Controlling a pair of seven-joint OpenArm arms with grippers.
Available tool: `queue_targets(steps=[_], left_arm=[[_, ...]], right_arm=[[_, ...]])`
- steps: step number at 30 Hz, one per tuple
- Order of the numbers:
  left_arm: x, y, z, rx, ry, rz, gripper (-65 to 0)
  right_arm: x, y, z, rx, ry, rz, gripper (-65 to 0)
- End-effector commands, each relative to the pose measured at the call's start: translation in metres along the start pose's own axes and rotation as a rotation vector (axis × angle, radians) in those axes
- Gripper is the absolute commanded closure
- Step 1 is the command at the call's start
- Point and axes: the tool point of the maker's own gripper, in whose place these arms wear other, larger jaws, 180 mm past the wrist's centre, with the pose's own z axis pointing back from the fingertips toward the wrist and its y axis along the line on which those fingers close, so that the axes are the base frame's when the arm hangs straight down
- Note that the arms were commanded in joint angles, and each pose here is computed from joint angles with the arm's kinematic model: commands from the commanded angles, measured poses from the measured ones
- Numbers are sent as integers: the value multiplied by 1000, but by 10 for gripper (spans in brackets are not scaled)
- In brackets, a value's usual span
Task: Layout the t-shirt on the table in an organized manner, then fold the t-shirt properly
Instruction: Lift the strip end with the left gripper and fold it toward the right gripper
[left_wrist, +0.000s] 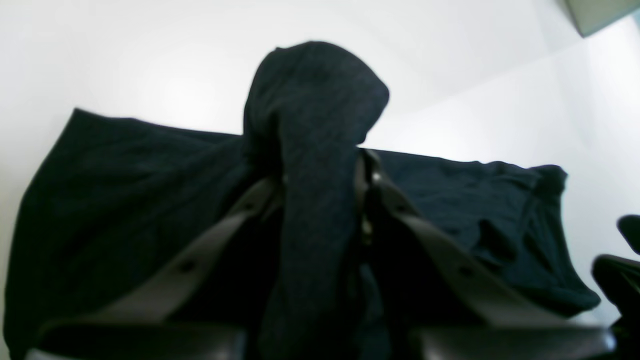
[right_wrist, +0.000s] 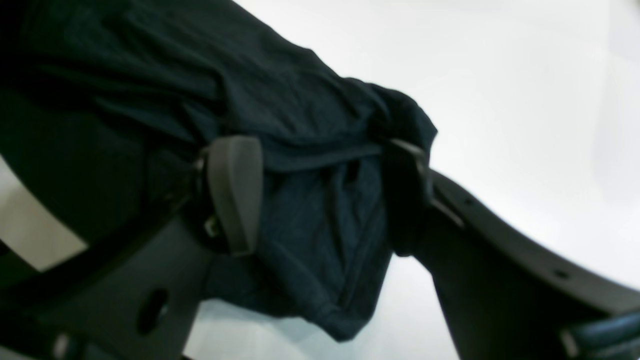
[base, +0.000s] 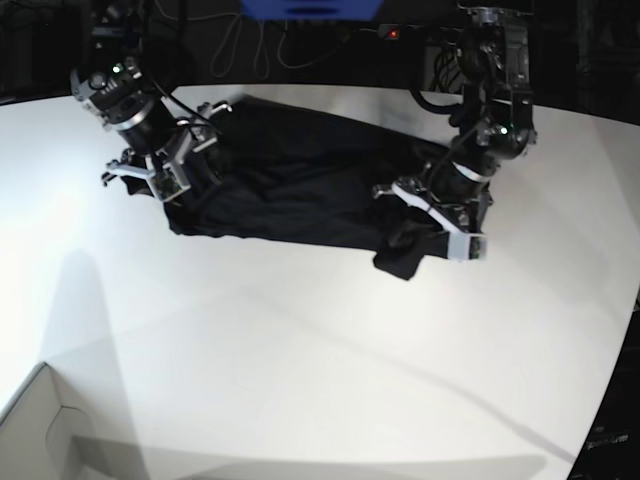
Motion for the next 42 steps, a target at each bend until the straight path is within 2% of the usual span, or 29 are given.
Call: queue_targets(steps=[1,7,14,16,21,24,31,35,38,42], left_arm=[[16,-12,1,-37,-54,-10,0],[13,-34,-2,-94,-42,-33,0],[9,-37,-5,-104,-25,-35,-5],[10,-37,-4,-104,-29,-36,-35],[10,-44,-4,-123,-27,-46,-186],[5,-55,-5,-153,-18,-61,-207],[-1,-82,-8,-221,13,-147,-211],[-10,-82,-13,-167,37,-289,-211],[-22,-98,-14,-182,60,-390,-211],[-15,-118,-6,-219,23,-442,-212]], right_arm=[[13,-2,3,-6,-50,2,-380],[14,-1,2,-1,-53,3,-380],[14,-1,2,-1,-54,2,-380],[14,-1,2,-1,-54,2,-380],[14,-1,2,-1,-54,2,-380],[15,-2,3,-3,-56,4,-380],[15,-3,3,-7,-56,4,-380],[15,-3,3,-7,-56,4,-380],[15,-3,4,-9,-56,4,-380],[13,-8,5,-21,-52,1,-380]])
